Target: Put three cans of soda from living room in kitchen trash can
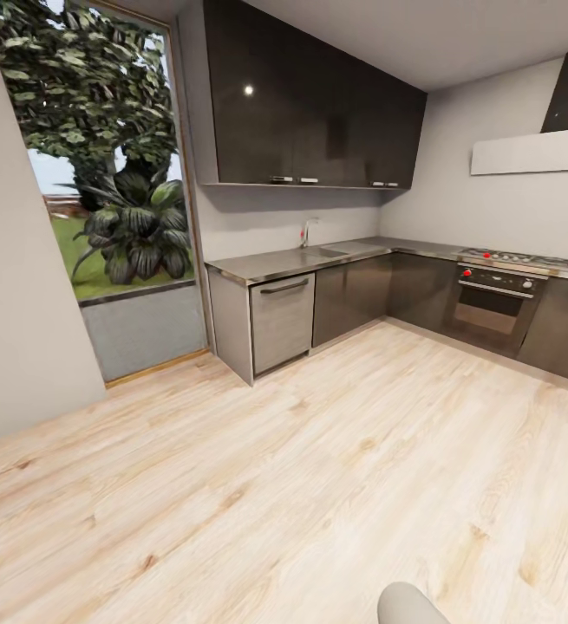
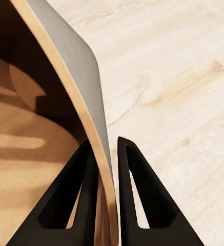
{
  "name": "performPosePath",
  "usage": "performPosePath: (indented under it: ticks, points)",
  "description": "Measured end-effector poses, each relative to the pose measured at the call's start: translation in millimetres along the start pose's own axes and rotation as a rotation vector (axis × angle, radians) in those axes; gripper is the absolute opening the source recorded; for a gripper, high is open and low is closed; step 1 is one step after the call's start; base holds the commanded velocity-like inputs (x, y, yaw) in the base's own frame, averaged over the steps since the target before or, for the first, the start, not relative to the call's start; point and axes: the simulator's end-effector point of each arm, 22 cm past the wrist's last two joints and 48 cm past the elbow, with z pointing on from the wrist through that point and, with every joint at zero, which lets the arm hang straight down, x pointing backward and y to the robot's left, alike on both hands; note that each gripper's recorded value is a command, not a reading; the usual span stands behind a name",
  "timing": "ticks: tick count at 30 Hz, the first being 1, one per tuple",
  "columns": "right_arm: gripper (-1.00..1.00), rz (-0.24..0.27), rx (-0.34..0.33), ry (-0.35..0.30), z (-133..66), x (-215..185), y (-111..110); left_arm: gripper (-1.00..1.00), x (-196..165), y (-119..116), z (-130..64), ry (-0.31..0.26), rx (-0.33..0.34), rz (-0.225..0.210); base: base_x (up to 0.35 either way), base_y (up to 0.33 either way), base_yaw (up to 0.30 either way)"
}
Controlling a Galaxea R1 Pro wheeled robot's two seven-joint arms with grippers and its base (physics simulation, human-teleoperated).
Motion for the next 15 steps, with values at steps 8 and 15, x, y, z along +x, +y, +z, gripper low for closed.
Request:
performPosePath:
  ticks: [8, 15]
  points:
    - [-1.00, 0.002, 0.002, -0.001, 0.1, -0.4, -0.4, 1.00, 0.0, 0.1, 0.0, 0.000, 0.000, 0.000, 0.000, 0.000, 0.000]
    - [-1.00, 0.003, 0.002, 0.001, -0.1, 0.3, -0.2, 1.00, 0.0, -0.1, 0.0, 0.000, 0.000, 0.000, 0.000, 0.000, 0.000]
